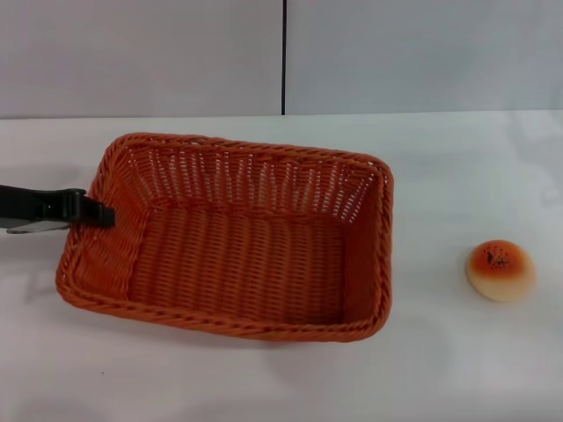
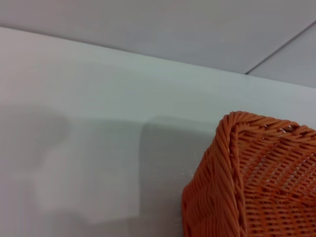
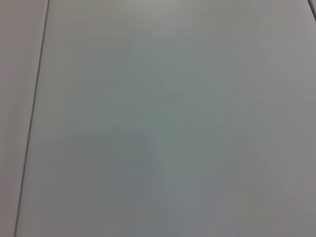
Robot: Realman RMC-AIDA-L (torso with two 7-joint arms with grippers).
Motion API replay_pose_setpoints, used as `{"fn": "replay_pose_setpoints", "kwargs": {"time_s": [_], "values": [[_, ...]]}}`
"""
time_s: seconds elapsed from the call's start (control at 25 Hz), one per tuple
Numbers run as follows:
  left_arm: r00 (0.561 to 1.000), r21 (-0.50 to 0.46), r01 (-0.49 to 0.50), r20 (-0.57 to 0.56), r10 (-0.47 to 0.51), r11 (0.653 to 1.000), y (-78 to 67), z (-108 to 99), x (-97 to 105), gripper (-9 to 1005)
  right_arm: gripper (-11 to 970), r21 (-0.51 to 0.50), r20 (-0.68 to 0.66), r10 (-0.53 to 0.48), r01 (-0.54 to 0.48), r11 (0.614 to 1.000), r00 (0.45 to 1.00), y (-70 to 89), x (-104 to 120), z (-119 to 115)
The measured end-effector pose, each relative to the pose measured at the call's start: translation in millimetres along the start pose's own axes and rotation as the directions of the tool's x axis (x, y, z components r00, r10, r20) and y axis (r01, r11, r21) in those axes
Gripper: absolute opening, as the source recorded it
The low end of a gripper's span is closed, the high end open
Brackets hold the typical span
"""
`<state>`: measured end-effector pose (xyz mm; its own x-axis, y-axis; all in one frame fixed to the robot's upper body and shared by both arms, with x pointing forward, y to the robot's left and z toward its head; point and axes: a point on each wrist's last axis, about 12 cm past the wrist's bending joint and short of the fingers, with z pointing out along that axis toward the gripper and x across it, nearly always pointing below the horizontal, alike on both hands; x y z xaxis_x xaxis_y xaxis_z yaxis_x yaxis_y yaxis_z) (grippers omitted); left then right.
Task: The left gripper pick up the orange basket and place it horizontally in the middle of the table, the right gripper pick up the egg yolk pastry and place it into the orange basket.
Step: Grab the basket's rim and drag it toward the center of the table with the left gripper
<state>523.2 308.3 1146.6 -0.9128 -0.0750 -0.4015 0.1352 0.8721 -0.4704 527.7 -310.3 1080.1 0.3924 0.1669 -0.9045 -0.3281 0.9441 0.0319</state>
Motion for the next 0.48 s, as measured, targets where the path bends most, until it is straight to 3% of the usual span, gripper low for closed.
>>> {"fn": "replay_pose_setpoints", "kwargs": {"time_s": [0.24,0.48], "values": [[0.998,-0.001,0.063,0.026,-0.063,0.998,11.2,-6,0,223,638,0.002,0.001,0.000,0.000,1.000,1.000,-0.2,0,1],[0.997,0.003,0.069,0.026,-0.069,0.998,15.7,-11,3,387,637,0.000,-0.001,0.000,0.000,1.000,1.000,0.0,0,1]]}}
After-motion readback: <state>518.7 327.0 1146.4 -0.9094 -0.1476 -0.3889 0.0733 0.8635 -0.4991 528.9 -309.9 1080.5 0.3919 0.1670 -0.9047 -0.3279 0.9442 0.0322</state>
